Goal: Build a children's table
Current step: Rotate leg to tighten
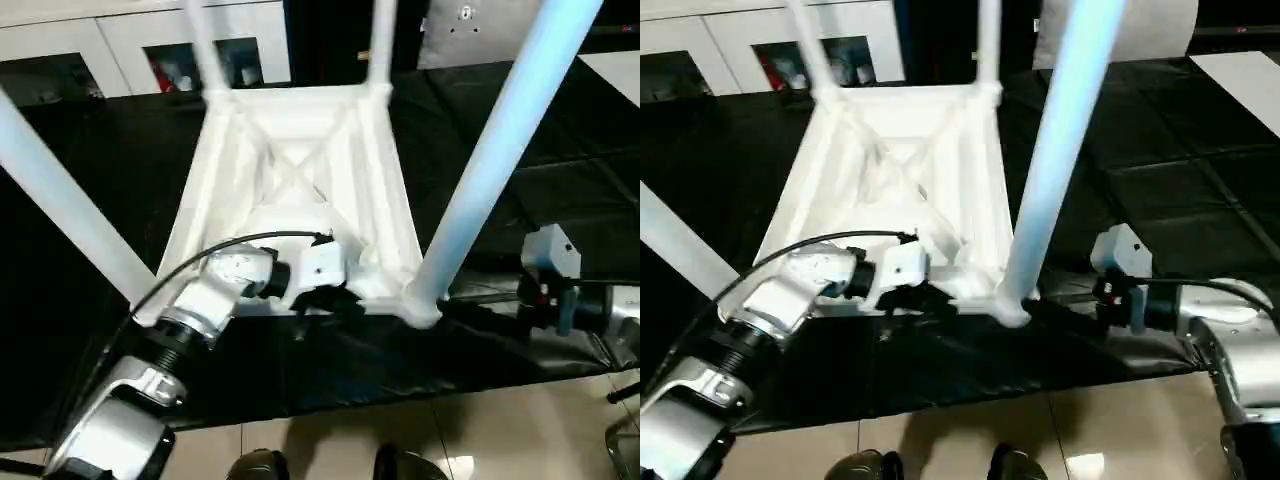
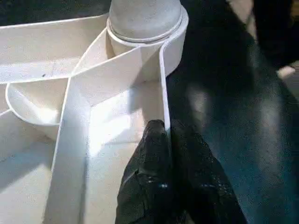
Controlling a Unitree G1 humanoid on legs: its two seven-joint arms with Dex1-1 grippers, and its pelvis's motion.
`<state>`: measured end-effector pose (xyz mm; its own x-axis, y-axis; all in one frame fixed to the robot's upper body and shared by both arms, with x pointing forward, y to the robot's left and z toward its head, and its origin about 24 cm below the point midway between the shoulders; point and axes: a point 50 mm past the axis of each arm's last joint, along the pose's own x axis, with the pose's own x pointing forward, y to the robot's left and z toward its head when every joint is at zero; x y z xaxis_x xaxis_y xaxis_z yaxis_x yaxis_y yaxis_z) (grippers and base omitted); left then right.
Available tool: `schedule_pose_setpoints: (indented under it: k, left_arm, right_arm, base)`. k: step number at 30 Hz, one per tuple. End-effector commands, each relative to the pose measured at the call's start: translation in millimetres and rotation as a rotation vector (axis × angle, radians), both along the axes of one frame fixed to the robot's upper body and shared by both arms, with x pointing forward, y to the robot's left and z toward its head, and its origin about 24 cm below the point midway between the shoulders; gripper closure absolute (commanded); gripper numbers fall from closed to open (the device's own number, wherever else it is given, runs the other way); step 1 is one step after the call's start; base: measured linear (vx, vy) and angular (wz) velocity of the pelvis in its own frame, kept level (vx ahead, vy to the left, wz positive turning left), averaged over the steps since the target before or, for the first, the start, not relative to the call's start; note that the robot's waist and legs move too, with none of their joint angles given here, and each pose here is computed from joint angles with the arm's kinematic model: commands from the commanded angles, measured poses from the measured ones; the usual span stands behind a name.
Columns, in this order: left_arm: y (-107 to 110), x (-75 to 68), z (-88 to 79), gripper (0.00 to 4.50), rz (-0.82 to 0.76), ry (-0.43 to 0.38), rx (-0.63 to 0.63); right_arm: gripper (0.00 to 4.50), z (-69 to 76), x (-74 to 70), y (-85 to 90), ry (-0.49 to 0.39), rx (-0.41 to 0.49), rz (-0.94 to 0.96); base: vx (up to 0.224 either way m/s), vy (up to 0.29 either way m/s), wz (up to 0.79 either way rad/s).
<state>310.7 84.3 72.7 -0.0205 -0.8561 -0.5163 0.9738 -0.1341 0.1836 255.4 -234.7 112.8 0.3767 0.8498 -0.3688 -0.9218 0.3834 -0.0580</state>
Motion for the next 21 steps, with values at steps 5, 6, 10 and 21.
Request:
schedule_pose_setpoints:
  k: [5,6,10,21]
  left_arm:
    - [-9.3,-10.3,-3.0,4.5,-0.177,0.019,0.057]
    - [-10.0,-10.1,-2.5,4.5,-0.18,0.019,0.054]
    - [-12.0,-9.6,-0.9,4.5,-0.19,0.017,0.045]
    - [-9.6,-8.2,-1.0,4.5,-0.186,0.031,0.04]
  right_arm:
    - [1.36,-3.3,-1.4,8.8,0.049,0.014,0.126]
    - [1.4,-4.2,-1.4,10.2,0.054,0.017,0.136]
    - [1.75,-6.9,-0.4,15.7,0.069,0.034,0.166]
    - [2.56,-10.0,-2.5,22.3,0.15,0.1,0.216]
  base:
    - [0.0,0.0,0.0]
    - [0.0,0.0,0.0]
    - [0.0,0.0,0.0]
    - [0.0,0.0,0.0]
